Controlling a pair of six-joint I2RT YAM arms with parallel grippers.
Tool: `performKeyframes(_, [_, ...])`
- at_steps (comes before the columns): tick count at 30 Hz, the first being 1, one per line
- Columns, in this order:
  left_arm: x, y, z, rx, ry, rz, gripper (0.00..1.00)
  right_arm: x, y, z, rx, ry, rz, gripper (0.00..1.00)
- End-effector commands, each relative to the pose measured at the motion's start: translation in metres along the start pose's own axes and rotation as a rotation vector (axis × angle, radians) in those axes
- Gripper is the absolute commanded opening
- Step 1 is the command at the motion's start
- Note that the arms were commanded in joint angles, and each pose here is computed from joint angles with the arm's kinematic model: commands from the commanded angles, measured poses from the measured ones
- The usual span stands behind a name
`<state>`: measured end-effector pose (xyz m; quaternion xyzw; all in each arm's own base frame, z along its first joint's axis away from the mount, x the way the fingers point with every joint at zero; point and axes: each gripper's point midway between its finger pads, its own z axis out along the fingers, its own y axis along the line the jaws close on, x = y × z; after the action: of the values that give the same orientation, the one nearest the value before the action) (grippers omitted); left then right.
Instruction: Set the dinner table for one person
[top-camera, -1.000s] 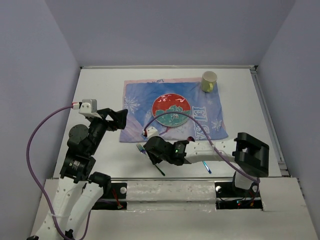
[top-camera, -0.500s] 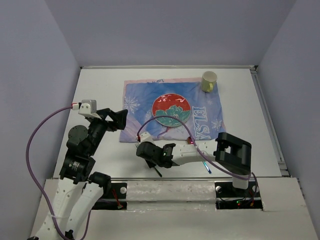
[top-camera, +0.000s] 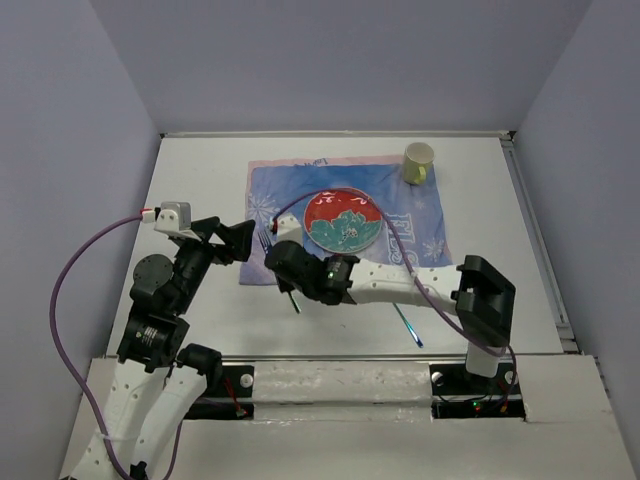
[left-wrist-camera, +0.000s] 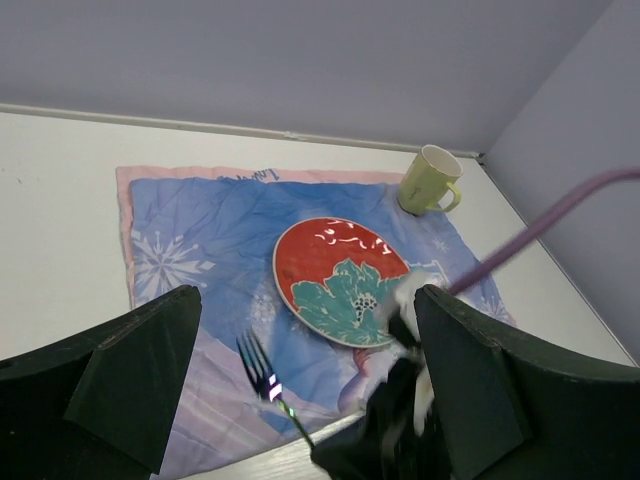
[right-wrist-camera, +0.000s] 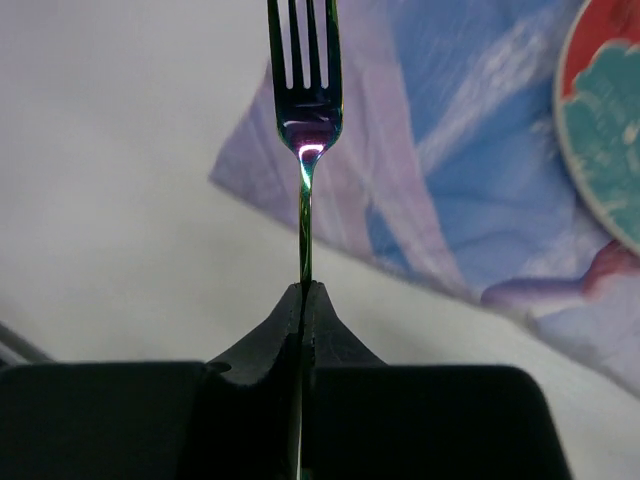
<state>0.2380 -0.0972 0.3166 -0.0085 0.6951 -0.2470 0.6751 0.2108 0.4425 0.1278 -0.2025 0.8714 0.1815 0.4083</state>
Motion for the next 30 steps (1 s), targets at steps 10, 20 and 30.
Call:
performKeyframes(10, [-0.016,-0.005,-0.004,0.017,-0.066,0.001,0.99,-0.131,-0.088,0.112,0.209,-0.246,0.37,0.0])
performKeyframes(20, [-0.014,-0.007,-0.004,0.022,-0.057,-0.002,0.99,-0.107,-0.097,0.158,0.168,-0.15,0.402,0.0])
performKeyframes(30, [-0.012,-0.007,-0.002,0.019,-0.048,-0.002,0.99,-0.091,-0.1,0.175,0.168,-0.112,0.408,0.32])
